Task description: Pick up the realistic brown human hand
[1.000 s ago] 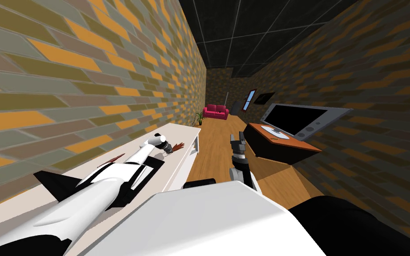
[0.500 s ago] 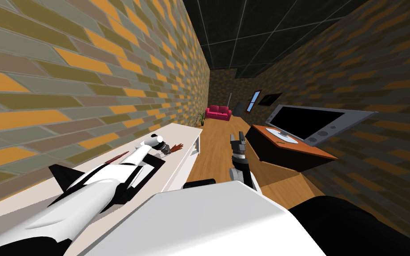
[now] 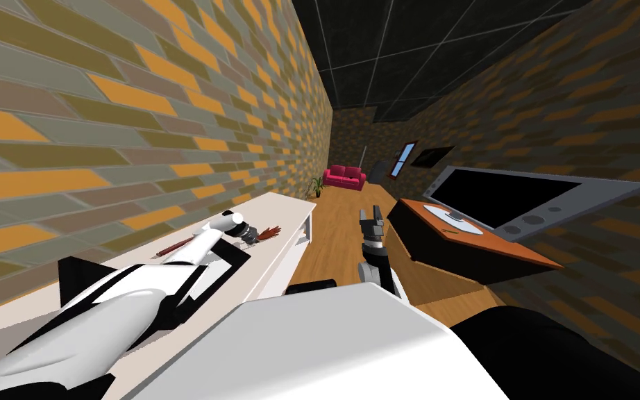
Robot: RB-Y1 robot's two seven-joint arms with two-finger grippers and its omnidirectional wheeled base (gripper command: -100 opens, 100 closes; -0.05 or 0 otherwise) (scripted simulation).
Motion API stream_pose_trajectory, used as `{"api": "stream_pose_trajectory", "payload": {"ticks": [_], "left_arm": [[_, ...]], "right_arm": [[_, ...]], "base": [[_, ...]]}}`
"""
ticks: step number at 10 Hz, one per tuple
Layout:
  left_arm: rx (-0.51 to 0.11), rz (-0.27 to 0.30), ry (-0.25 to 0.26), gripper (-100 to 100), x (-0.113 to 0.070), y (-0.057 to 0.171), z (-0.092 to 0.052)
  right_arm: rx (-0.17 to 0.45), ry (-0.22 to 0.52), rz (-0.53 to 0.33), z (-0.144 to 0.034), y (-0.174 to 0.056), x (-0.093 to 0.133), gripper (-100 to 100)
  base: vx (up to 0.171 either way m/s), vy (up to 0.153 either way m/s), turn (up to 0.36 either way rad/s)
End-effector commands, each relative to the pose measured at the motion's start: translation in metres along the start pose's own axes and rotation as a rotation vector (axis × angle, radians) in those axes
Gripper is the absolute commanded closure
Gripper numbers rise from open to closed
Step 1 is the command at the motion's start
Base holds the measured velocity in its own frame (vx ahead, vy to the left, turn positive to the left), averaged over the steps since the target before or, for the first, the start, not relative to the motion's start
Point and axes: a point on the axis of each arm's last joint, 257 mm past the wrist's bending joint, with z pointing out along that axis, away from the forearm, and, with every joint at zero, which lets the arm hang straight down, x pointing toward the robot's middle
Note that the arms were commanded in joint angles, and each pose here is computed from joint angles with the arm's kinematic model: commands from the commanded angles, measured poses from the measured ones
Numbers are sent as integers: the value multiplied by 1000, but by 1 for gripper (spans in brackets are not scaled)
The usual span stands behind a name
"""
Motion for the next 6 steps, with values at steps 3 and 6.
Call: {"api": "stream_pose_trajectory", "payload": {"ticks": [3,6], "left_arm": [[-5,37,6,100,-26,1,-13],[-6,44,7,0,-31,1,-16]], "right_arm": [[0,0,0,0,0,0,0],[0,0,0,0,0,0,0]], "base": [[76,-137,97],[24,-45,25]]}}
